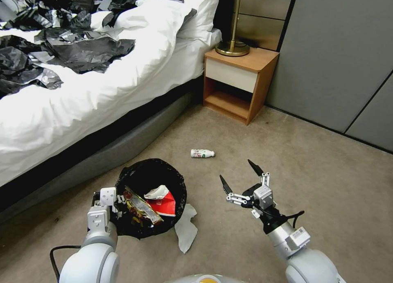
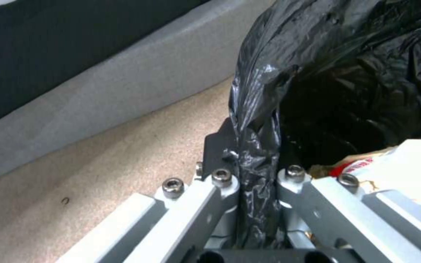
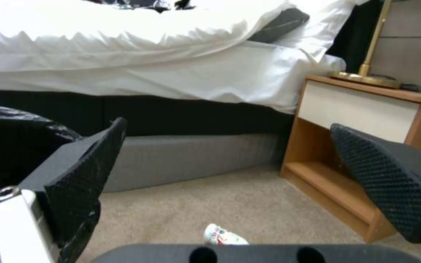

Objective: Pick up the trash bin, then pick up the garbage from the floor and place it into the trash bin.

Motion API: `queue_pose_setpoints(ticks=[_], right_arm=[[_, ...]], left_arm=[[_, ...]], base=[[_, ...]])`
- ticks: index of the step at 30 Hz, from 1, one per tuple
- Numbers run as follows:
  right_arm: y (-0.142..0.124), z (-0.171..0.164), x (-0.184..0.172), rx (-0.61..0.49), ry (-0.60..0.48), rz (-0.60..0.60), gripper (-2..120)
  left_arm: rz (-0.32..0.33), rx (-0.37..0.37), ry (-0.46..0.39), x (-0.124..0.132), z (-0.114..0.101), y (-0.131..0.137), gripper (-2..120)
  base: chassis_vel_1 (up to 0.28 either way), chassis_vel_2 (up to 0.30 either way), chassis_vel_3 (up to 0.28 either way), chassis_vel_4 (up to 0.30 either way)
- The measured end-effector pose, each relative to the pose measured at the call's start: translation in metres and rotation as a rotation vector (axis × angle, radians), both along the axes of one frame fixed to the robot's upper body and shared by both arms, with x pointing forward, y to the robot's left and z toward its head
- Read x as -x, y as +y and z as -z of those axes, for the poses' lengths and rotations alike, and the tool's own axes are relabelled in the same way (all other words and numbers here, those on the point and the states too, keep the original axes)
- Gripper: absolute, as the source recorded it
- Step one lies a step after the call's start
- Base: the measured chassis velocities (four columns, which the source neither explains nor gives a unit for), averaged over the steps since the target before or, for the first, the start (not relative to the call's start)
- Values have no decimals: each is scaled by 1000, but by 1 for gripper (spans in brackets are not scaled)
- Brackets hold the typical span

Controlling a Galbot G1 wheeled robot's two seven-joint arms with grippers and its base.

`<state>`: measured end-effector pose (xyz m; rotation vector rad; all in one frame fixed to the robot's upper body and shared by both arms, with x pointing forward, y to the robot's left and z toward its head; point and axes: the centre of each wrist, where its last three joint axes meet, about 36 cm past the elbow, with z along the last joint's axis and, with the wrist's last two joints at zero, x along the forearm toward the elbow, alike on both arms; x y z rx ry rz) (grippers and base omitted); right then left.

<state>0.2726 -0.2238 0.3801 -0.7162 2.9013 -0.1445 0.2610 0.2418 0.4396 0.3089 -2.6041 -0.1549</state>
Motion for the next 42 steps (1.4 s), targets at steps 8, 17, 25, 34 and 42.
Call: queue_pose_setpoints(ticks=[8, 17, 25, 34, 42], right_arm=[[0, 0, -2, -4, -2, 10, 100], [-2, -5, -10, 12, -6, -2, 100], [1, 7, -15, 28, 165, -35, 100], [3, 50, -18, 72, 494, -46, 100], [-3, 95, -32, 165, 671, -50, 100]], left_arm=[[2, 2, -2, 0, 0, -1, 1], [3, 2, -5, 0, -1, -2, 1], [-1, 1, -8, 1, -2, -2, 1], [-1, 2, -7, 1, -1, -4, 1], [-1, -1, -6, 2, -2, -3, 1]], base=[[14, 17, 16, 14], [79, 72, 70, 80], [101, 105, 106, 100], [27, 24, 28, 23], [0, 0, 0, 0]])
